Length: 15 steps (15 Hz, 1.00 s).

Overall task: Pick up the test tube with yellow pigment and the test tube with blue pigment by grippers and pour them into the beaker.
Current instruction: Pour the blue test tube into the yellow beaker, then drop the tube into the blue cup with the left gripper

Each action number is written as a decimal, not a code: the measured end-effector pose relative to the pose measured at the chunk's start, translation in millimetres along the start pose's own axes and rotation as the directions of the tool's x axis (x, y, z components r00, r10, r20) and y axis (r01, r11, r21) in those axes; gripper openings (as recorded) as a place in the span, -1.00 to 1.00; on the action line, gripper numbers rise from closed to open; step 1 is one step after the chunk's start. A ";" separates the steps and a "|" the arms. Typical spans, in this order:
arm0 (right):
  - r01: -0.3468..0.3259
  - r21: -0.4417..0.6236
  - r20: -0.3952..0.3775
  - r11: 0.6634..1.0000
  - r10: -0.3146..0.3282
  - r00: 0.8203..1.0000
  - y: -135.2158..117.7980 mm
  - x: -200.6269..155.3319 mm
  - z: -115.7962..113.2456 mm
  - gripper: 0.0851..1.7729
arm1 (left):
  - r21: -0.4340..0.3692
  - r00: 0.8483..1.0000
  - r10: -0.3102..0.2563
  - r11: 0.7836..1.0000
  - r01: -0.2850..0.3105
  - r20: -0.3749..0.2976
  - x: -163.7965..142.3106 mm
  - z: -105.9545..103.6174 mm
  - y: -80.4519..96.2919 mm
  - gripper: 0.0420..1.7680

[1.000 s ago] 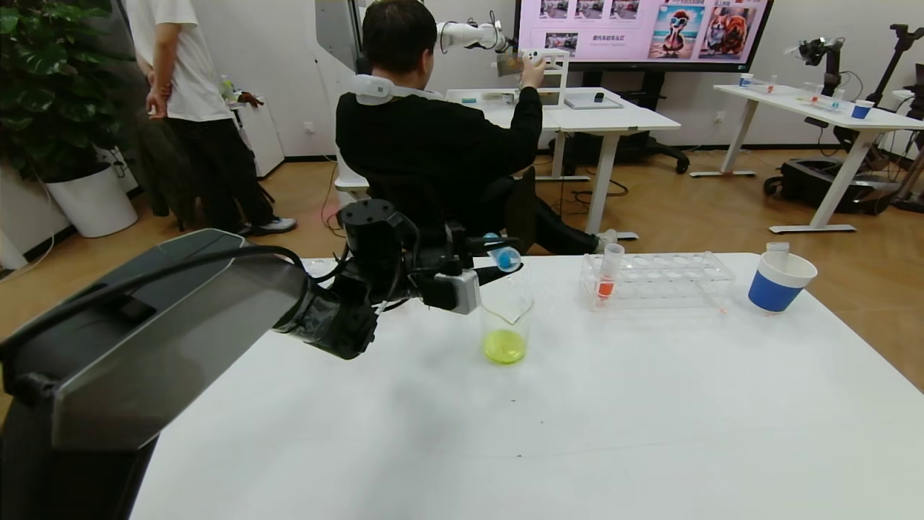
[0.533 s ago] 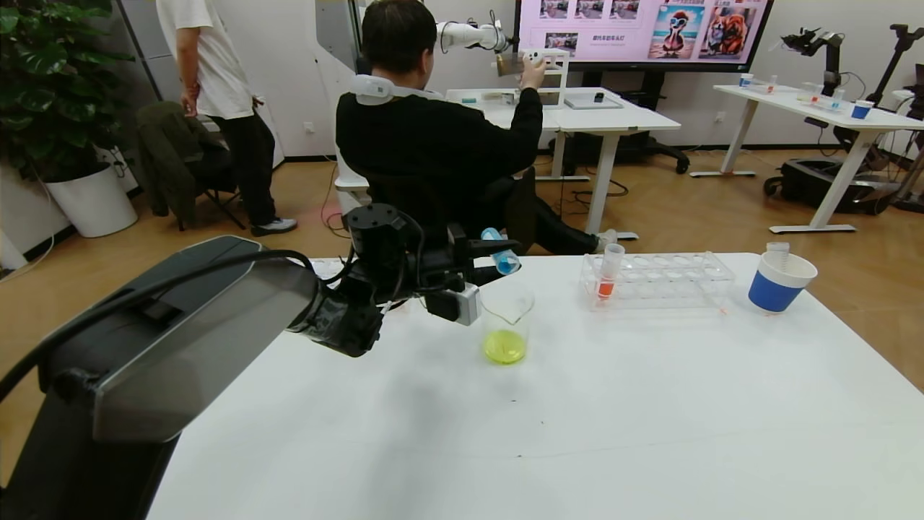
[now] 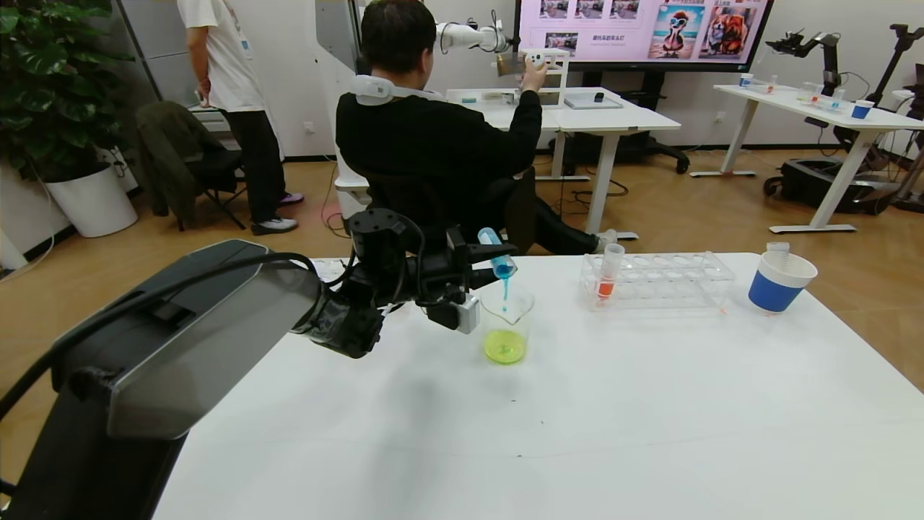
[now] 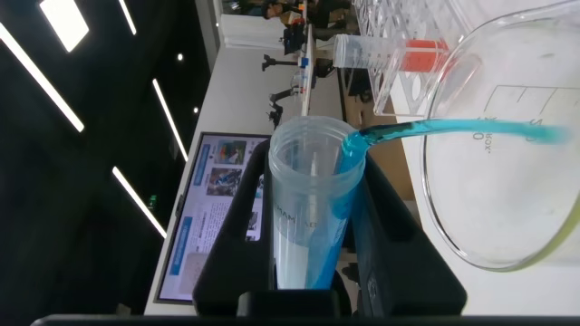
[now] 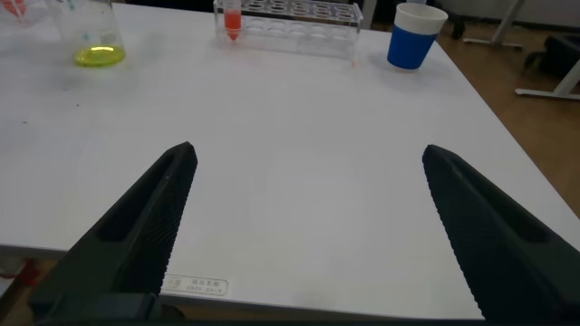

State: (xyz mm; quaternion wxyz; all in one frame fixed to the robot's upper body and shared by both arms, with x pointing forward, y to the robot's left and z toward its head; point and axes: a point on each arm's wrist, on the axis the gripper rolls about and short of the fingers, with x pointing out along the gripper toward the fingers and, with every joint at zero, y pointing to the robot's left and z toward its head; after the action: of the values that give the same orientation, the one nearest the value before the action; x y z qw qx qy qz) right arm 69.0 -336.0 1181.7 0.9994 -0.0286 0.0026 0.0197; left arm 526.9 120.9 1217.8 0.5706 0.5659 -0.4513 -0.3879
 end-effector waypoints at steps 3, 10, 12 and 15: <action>0.000 0.000 0.000 1.000 0.000 1.000 0.0 0.0 0.0 0.96 | 0.037 1.000 -0.002 0.999 0.002 -0.006 -2.3 -2.2 -0.2 -0.45; 0.000 0.000 0.000 1.000 0.000 1.000 0.0 0.0 0.0 0.96 | 0.165 1.000 -0.004 0.986 0.007 -0.022 -3.0 -3.1 -0.5 -0.45; 0.000 0.000 0.000 1.000 0.000 1.000 0.0 0.0 0.0 0.96 | 0.202 1.000 -0.003 0.979 0.008 -0.026 -2.9 -3.0 -0.1 -0.45; 0.000 0.000 0.000 1.000 0.000 1.000 0.0 0.0 0.0 0.96 | 0.262 1.000 -0.002 0.965 0.009 -0.026 -2.3 -2.3 0.3 -0.45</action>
State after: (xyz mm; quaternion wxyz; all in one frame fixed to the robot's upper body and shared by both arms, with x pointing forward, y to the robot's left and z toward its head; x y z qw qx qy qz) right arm 69.0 -336.0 1181.7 0.9994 -0.0286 0.0028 0.0197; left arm 528.4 123.8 1218.0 0.4955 0.6424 -0.4897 -0.3194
